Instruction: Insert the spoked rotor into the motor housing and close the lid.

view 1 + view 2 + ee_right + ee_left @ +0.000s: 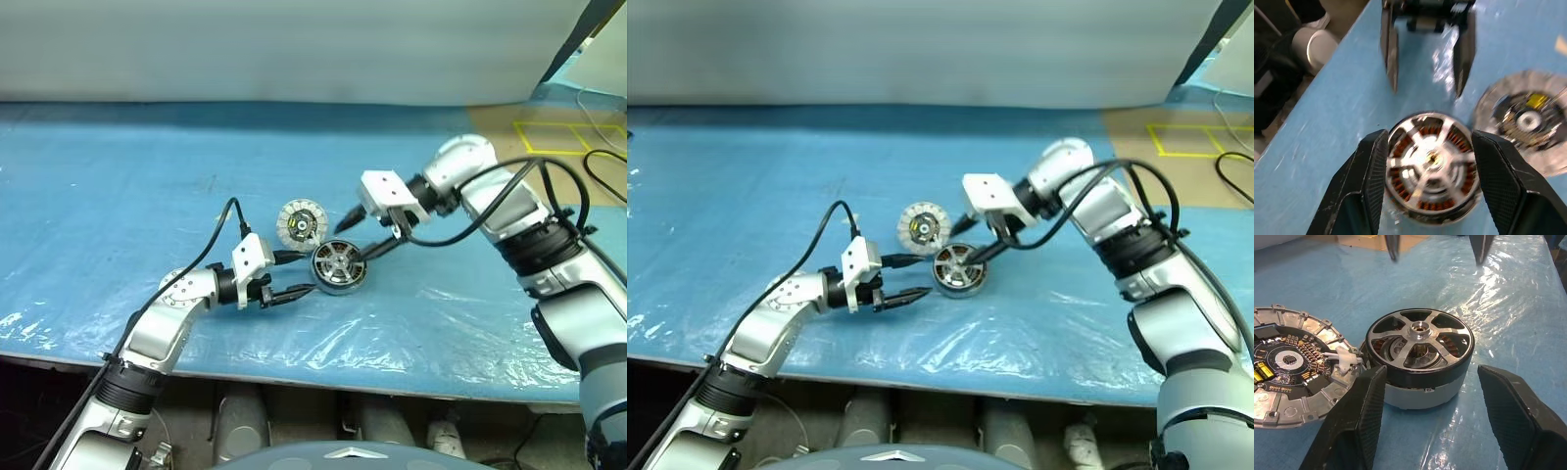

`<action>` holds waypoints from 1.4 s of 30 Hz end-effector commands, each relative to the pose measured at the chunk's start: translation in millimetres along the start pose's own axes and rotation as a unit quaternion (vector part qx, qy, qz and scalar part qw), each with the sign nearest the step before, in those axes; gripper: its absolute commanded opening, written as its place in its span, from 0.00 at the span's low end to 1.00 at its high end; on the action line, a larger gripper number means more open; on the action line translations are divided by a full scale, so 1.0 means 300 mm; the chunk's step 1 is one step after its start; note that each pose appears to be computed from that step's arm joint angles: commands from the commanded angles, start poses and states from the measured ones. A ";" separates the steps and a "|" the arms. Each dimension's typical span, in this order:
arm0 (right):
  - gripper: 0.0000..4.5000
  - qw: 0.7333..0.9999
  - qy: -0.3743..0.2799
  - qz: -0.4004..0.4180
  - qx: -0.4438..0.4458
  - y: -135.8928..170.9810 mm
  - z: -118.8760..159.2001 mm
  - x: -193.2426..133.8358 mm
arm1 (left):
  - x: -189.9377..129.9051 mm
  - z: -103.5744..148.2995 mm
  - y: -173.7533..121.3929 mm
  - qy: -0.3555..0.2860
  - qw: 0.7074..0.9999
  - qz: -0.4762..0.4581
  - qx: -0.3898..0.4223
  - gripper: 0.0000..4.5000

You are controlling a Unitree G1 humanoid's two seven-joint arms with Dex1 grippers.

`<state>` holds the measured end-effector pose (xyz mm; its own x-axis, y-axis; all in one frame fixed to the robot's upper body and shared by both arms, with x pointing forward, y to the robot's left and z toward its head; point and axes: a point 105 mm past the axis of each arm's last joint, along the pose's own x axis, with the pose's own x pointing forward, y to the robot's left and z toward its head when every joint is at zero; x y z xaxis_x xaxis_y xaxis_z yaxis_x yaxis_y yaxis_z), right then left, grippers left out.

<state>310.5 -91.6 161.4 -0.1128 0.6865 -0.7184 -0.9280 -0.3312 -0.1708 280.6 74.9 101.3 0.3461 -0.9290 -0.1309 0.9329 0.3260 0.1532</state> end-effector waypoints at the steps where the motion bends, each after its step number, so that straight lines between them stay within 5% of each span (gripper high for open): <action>1: 0.43 1.000 -0.001 0.012 -0.029 0.017 0.036 -0.007 | -0.001 0.028 -0.004 -0.011 1.000 -0.004 0.014 0.70; 3: 0.29 0.999 0.003 0.011 -0.032 0.014 0.029 0.010 | -0.002 0.027 -0.004 -0.010 1.000 -0.005 0.014 0.70; 37: 0.29 0.998 0.040 0.038 -0.012 0.013 -0.069 0.142 | 0.000 0.017 -0.008 -0.008 1.000 0.000 0.016 0.70; 42: 0.29 1.000 0.017 0.011 -0.023 -0.031 -0.017 0.130 | 0.002 0.019 -0.010 -0.009 1.000 -0.002 0.017 0.70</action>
<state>313.7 -68.7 124.8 -0.1357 0.6523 -0.7457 -0.9111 -0.3779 -0.1647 278.9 75.1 98.1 0.3462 -0.9282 -0.1364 0.9335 0.3265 0.1480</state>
